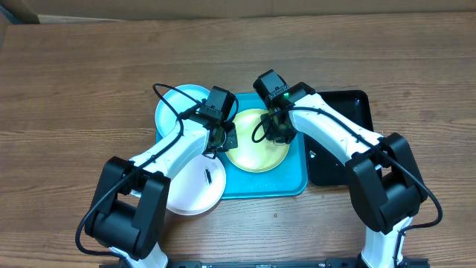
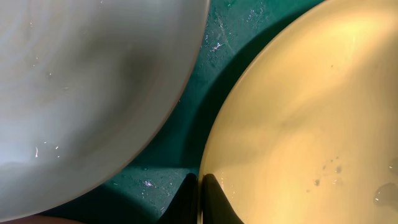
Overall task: Clean dirty plates on tray and stack at the side
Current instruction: 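Scrub the yellow plate with the sponge while left gripper holds it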
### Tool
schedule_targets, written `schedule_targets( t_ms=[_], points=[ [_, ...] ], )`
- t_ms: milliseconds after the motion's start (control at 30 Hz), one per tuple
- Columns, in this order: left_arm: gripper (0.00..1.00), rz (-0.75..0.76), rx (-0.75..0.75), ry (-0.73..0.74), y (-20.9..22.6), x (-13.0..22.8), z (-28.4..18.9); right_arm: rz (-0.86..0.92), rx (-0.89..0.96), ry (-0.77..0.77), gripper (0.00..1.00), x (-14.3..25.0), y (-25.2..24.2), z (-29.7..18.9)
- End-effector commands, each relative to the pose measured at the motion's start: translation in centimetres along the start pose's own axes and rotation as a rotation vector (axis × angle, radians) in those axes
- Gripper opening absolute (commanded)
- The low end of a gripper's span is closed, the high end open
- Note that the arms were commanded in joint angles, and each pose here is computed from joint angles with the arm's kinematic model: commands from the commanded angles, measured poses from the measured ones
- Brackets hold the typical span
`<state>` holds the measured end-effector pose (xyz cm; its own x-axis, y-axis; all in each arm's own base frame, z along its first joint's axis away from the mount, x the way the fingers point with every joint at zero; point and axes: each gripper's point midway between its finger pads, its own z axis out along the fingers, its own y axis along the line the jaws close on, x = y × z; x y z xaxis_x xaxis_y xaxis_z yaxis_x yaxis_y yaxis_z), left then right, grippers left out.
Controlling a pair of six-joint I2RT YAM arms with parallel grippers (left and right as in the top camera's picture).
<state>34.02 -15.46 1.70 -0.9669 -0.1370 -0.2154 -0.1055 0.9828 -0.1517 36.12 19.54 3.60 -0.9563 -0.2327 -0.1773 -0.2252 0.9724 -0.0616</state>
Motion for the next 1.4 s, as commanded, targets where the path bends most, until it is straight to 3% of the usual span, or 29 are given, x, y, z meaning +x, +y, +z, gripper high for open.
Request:
schedule_targets(
  t_ms=[0,733,967,1367],
  points=[
    [0.04,0.007,-0.011,0.026,0.2,0.6,0.7,0.009,-0.014,-0.024,0.04,-0.9,0.1,-0.4],
    [0.04,0.014,-0.017,0.030,0.4,0.7,0.7,0.073,-0.065,0.011,0.04,0.4,-0.3,2.1],
    [0.04,0.013,-0.010,0.027,0.2,0.6,0.7,0.128,-0.247,0.067,0.04,0.6,0.7,1.9],
    [0.04,0.014,-0.008,0.027,0.2,0.6,0.7,0.165,-0.258,0.192,0.04,2.8,1.2,5.6]
  ],
)
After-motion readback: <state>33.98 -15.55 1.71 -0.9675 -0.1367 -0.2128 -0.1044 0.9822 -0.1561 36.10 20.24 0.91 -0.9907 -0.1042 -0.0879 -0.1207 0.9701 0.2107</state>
